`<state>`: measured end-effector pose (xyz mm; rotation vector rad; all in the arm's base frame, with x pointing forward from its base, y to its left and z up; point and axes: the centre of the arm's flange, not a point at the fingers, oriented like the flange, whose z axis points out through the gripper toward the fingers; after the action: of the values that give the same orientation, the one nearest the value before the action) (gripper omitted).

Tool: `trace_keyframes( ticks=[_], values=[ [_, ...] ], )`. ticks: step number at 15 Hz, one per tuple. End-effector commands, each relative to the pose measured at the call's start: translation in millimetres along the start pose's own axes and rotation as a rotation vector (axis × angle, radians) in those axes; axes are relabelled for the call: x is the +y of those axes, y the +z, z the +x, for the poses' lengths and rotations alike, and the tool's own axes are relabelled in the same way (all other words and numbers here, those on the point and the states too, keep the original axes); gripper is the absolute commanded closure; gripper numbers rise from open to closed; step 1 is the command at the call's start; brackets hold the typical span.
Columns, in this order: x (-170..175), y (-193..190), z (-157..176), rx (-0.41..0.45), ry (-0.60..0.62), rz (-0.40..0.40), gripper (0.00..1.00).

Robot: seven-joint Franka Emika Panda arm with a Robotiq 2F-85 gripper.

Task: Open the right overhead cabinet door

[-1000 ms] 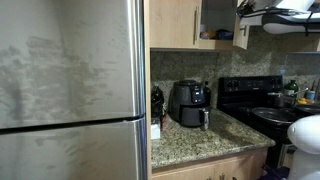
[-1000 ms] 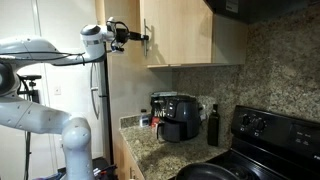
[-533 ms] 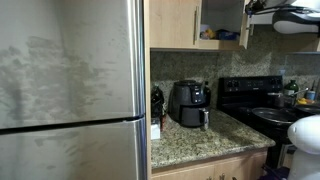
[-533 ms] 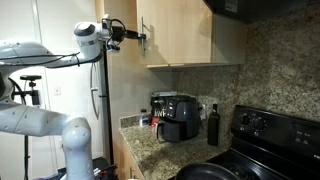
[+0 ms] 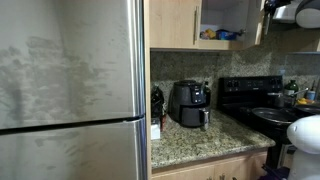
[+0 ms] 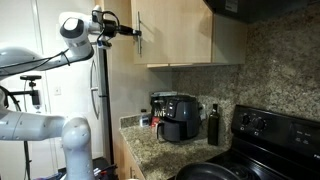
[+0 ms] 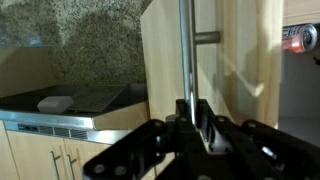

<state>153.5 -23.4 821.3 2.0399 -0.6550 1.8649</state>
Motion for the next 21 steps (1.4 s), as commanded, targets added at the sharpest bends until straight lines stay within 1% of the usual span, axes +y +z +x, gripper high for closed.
trace_keyframes(
  ticks=[1,2,4,9,11,15,16,17,20,21],
  values=[
    [47,8,-1,-0.008,0.082,-0.118,0.96],
    [36,25,0,-0.009,0.073,-0.116,0.96],
    [45,33,1,-0.006,0.057,-0.117,0.96],
    [72,14,1,-0.003,0.044,-0.101,0.96],
    [76,8,2,-0.006,0.037,-0.088,0.96],
    [82,9,2,-0.016,0.021,-0.073,0.96],
    [72,10,5,-0.016,0.034,-0.065,0.96],
    [47,-3,4,-0.01,-0.019,0.076,0.85],
    [46,-3,4,-0.01,-0.017,0.072,0.85],
    [46,-3,4,-0.01,-0.017,0.072,0.96]
  ],
)
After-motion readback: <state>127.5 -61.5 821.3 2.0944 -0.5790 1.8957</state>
